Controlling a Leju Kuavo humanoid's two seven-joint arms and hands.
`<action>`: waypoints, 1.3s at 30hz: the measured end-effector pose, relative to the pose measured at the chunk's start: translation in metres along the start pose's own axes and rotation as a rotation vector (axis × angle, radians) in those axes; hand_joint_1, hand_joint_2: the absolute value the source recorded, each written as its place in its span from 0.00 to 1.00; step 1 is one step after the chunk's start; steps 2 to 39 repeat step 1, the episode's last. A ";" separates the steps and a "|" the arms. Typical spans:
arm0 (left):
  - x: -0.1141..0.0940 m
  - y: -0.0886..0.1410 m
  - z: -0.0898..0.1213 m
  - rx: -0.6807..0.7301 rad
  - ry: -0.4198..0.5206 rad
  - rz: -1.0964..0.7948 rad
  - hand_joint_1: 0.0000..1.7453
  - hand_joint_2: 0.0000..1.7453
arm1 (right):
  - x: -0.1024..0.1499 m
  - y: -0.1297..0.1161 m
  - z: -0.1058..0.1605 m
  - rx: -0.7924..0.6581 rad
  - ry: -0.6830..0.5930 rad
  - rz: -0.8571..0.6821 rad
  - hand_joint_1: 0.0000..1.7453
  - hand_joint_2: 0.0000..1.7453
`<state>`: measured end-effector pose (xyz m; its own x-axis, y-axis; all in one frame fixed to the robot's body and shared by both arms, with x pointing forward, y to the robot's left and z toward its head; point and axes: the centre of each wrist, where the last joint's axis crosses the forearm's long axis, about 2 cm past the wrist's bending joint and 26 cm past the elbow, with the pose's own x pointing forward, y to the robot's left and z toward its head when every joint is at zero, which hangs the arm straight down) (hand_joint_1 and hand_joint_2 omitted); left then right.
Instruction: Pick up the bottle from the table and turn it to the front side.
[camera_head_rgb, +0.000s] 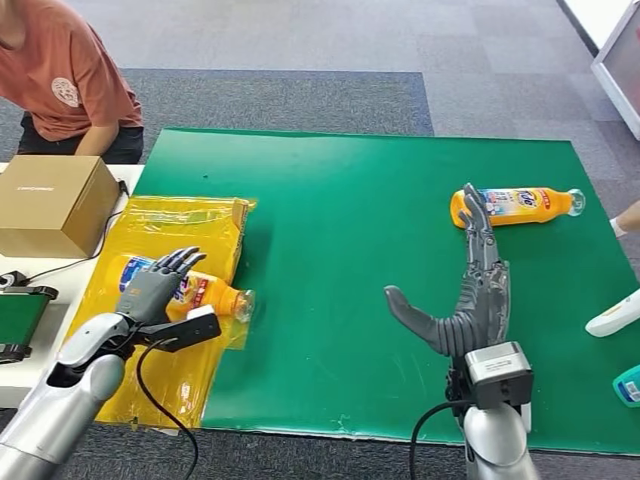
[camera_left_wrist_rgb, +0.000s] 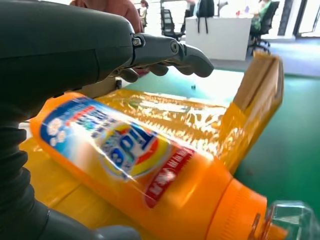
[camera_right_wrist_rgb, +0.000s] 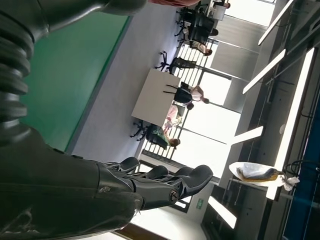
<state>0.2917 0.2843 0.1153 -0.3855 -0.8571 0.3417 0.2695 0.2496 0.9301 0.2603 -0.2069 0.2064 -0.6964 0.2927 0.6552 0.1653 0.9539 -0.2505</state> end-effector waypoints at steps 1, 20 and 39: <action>0.001 0.001 0.002 0.009 -0.004 0.004 0.00 1.00 | 0.000 0.000 0.000 -0.001 0.001 0.001 0.00 1.00; 0.001 0.001 0.002 0.009 -0.004 0.004 0.00 1.00 | 0.000 0.000 0.000 -0.001 0.001 0.001 0.00 1.00; 0.001 0.001 0.002 0.009 -0.004 0.004 0.00 1.00 | 0.000 0.000 0.000 -0.001 0.001 0.001 0.00 1.00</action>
